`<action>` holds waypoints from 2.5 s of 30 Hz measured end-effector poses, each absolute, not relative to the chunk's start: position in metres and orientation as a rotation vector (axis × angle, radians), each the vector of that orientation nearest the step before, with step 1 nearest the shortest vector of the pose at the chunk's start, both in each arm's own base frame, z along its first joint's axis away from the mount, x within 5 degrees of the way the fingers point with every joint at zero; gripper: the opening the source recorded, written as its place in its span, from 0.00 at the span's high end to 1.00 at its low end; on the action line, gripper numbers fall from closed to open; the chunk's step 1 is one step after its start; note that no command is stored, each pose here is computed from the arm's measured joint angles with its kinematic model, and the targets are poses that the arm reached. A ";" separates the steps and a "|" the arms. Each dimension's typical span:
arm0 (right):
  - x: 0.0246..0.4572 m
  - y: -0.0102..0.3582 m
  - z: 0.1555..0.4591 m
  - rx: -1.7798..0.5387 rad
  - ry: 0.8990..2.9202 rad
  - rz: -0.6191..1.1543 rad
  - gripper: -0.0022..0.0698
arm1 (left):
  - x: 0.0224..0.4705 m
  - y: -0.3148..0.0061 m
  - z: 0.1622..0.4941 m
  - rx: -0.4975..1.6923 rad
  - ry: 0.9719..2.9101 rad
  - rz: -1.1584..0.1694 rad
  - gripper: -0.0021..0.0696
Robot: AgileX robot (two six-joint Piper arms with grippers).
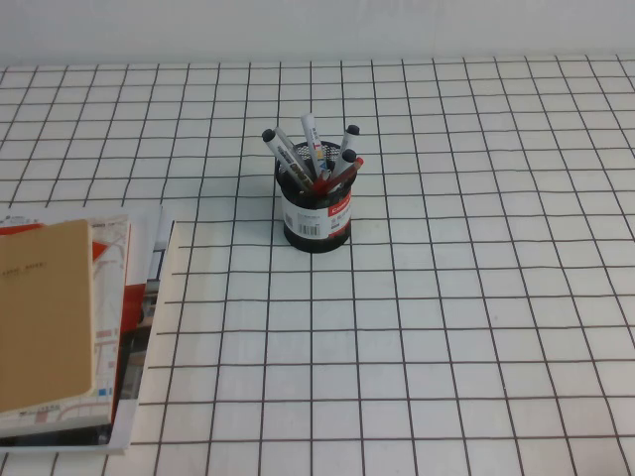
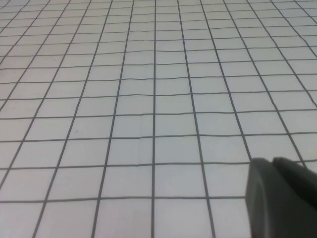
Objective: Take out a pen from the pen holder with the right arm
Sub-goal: 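Take a marker out of the pen holder and lay it on the table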
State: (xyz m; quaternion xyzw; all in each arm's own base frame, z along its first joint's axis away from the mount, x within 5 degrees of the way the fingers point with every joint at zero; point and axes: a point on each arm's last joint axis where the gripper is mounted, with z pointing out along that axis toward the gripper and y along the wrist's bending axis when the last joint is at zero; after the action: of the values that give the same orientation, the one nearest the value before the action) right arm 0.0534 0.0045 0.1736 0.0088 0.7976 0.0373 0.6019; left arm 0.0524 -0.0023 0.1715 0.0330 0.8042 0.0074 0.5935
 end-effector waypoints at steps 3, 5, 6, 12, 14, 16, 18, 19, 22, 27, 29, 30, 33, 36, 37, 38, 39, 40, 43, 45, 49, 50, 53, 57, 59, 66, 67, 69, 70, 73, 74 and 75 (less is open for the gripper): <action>0.053 0.005 0.174 0.020 1.848 0.086 0.99 | 0.052 -0.002 0.172 0.077 1.869 0.017 0.98; 0.053 0.005 0.174 0.020 1.848 0.086 0.99 | 0.052 -0.002 0.172 0.077 1.869 0.017 0.98; 0.053 0.005 0.174 0.020 1.848 0.086 0.99 | 0.052 -0.002 0.172 0.077 1.869 0.017 0.98; 0.053 0.005 0.174 0.020 1.848 0.086 0.99 | 0.052 -0.002 0.172 0.077 1.869 0.017 0.98; 0.053 0.005 0.174 0.020 1.848 0.086 0.99 | 0.052 -0.002 0.172 0.077 1.869 0.017 0.98; 0.053 0.005 0.174 0.020 1.848 0.086 0.99 | 0.052 -0.002 0.172 0.077 1.869 0.017 0.98; 0.053 0.005 0.174 0.020 1.848 0.086 0.99 | 0.052 -0.002 0.172 0.077 1.869 0.017 0.98; 0.053 0.005 0.174 0.020 1.848 0.086 0.99 | 0.052 -0.002 0.172 0.077 1.869 0.017 0.98; 0.053 0.005 0.174 0.020 1.848 0.086 0.99 | 0.052 -0.002 0.172 0.077 1.869 0.017 0.98; 0.053 0.005 0.174 0.020 1.848 0.086 0.99 | 0.052 -0.002 0.172 0.077 1.869 0.017 0.98; 0.053 0.005 0.174 0.020 1.848 0.086 0.99 | 0.052 -0.002 0.172 0.077 1.869 0.017 0.98; 0.053 0.005 0.174 0.020 1.848 0.086 0.99 | 0.052 -0.002 0.172 0.077 1.869 0.017 0.98; 0.053 0.005 0.174 0.020 1.848 0.086 0.99 | 0.052 -0.002 0.172 0.077 1.869 0.017 0.98; 0.053 0.005 0.174 0.020 1.848 0.086 0.99 | 0.052 -0.002 0.172 0.077 1.869 0.017 0.98; 0.053 0.005 0.174 0.020 1.848 0.086 0.99 | 0.052 -0.002 0.172 0.077 1.869 0.017 0.98; 0.053 0.005 0.174 0.021 1.846 0.086 0.99 | 0.052 -0.002 0.172 0.077 1.869 0.017 0.98; 0.054 0.004 0.174 0.021 1.840 0.086 0.99 | 0.052 -0.002 0.172 0.077 1.869 0.017 0.98; 0.054 0.004 0.175 0.022 1.829 0.085 0.99 | 0.052 -0.002 0.172 0.077 1.869 0.017 0.98; 0.055 0.004 0.180 0.049 1.770 0.109 0.99 | 0.052 -0.002 0.172 0.077 1.869 0.017 0.98; 0.056 0.005 0.186 0.099 1.709 0.160 0.99 | 0.052 -0.002 0.172 0.077 1.869 0.017 0.98; 0.057 0.003 0.198 0.268 1.563 0.320 0.99 | 0.052 -0.002 0.172 0.077 1.869 0.017 0.98; 0.057 0.003 0.200 0.313 1.538 0.362 0.99 | 0.052 -0.002 0.172 0.077 1.869 0.017 0.98; 0.057 0.000 0.204 0.394 1.474 0.424 0.99 | 0.052 -0.002 0.172 0.077 1.869 0.017 0.98; 0.057 -0.002 0.207 0.428 1.432 0.438 0.99 | 0.052 -0.002 0.172 0.077 1.869 0.017 0.98; 0.057 -0.001 0.206 0.434 1.435 0.446 0.99 | 0.052 -0.002 0.172 0.077 1.869 0.017 0.98; 0.056 0.008 0.226 0.401 1.538 0.542 0.99 | 0.052 -0.002 0.172 0.077 1.869 0.017 0.98; 0.058 0.010 0.234 0.382 1.568 0.544 0.99 | 0.052 -0.002 0.172 0.077 1.869 0.017 0.98; 0.063 0.014 0.247 0.340 1.647 0.544 0.99 | 0.052 -0.002 0.172 0.077 1.869 0.017 0.98; 0.066 0.016 0.255 0.321 1.689 0.547 0.99 | 0.052 -0.002 0.172 0.077 1.869 0.017 0.98; 0.081 0.021 0.273 0.277 1.816 0.546 0.99 | 0.052 -0.002 0.172 0.077 1.869 0.017 0.98; 0.086 0.022 0.276 0.262 1.851 0.544 0.99 | 0.052 -0.002 0.172 0.077 1.869 0.017 0.98; 0.092 0.023 0.279 0.243 1.896 0.541 0.99 | 0.052 -0.002 0.172 0.077 1.869 0.017 0.98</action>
State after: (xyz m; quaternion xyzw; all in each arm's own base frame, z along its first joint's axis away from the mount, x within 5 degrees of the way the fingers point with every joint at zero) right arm 0.0921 0.0230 0.2791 0.1026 0.7997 0.2280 0.5458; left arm 0.0524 -0.0023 0.1715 0.0330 0.8042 0.0074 0.5935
